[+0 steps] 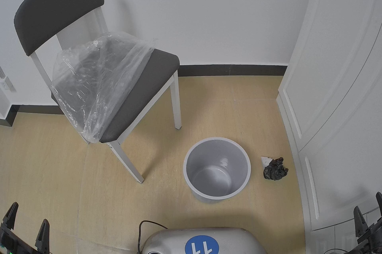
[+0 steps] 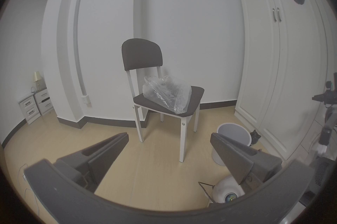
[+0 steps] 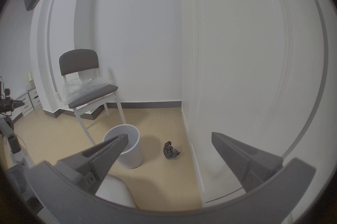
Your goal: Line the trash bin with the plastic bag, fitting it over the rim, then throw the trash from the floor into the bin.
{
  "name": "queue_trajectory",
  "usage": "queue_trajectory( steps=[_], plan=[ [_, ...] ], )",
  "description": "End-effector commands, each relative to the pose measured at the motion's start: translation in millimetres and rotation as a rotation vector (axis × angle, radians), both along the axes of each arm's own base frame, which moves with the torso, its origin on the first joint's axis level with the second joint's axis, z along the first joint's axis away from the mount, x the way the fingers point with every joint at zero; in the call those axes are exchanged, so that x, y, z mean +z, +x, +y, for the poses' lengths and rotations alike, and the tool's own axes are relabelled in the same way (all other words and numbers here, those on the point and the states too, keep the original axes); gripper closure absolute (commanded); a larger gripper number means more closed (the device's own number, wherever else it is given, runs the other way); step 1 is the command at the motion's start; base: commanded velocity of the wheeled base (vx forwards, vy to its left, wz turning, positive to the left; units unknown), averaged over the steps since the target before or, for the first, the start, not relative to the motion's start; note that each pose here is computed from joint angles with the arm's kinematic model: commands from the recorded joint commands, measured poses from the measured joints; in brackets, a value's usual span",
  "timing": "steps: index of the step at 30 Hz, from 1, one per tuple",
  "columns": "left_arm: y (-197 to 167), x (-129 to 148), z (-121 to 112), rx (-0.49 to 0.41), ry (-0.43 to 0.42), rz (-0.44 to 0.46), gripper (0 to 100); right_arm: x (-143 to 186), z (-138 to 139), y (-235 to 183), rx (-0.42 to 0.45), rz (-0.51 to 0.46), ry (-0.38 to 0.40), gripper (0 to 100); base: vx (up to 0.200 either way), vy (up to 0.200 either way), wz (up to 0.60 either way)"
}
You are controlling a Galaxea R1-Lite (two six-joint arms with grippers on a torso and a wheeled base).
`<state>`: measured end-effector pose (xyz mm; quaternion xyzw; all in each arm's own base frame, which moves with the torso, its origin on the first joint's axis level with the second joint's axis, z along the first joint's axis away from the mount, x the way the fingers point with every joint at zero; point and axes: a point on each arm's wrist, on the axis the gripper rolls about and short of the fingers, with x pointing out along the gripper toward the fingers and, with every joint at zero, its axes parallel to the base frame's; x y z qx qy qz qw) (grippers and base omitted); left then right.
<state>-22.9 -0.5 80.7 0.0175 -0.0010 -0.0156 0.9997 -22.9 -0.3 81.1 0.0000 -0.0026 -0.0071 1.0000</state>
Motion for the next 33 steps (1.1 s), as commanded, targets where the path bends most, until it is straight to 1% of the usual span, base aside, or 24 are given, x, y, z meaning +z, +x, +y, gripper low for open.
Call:
queue_trajectory(
  steps=[1, 3, 7, 12, 15, 17, 22, 23, 27, 33],
  plan=[
    [0.1, -5.3, -0.1, 0.001, 0.008, 0.001, 0, -4.9, 0.1, 0.0, 0.003, 0.001, -0.029, 0, 0.0, 0.0, 0.0],
    [0.1, -5.3, -0.1, 0.001, 0.01, 0.001, 0, -4.9, 0.4, 0.0, 0.016, 0.001, -0.045, 0, 0.0, 0.0, 0.0],
    [0.1, -5.3, -0.1, -0.001, 0.008, 0.001, 0, -4.9, 0.5, 0.0, 0.017, 0.001, -0.043, 0, 0.0, 0.0, 0.0],
    [0.1, -5.1, -0.1, -0.001, 0.005, 0.0, 0, -5.5, 0.4, 0.1, 0.016, 0.004, -0.009, 0, 0.0, 0.0, 0.0],
    [0.1, -5.6, 0.0, 0.001, -0.013, 0.005, 0, -4.9, 0.3, 0.0, 0.016, 0.0, 0.009, 0, 0.0, 0.0, 0.0],
    [0.1, -5.4, 0.1, 0.005, -0.027, 0.004, 0, -5.2, 0.3, 0.1, 0.016, 0.0, 0.008, 0, 0.0, 0.0, 0.0],
    [0.1, -5.3, -0.1, -0.002, -0.015, 0.002, 0, -5.3, 0.3, 0.1, 0.014, 0.002, 0.005, 0, 0.0, 0.0, 0.0],
    [0.1, -5.3, -0.2, -0.004, 0.0, 0.001, 0, -4.7, 0.3, 0.0, 0.011, -0.001, -0.002, 0, 0.0, 0.0, 0.0],
    [0.1, -5.3, -0.2, -0.007, 0.005, 0.001, 0, -4.7, 0.4, 0.0, 0.014, -0.001, -0.035, 0, 0.0, 0.0, 0.0],
    [0.0, -5.0, -0.1, -0.006, -0.007, 0.002, 0, -5.2, 0.5, 0.1, 0.023, 0.001, -0.023, 0, 0.0, 0.0, 0.0]
  ],
)
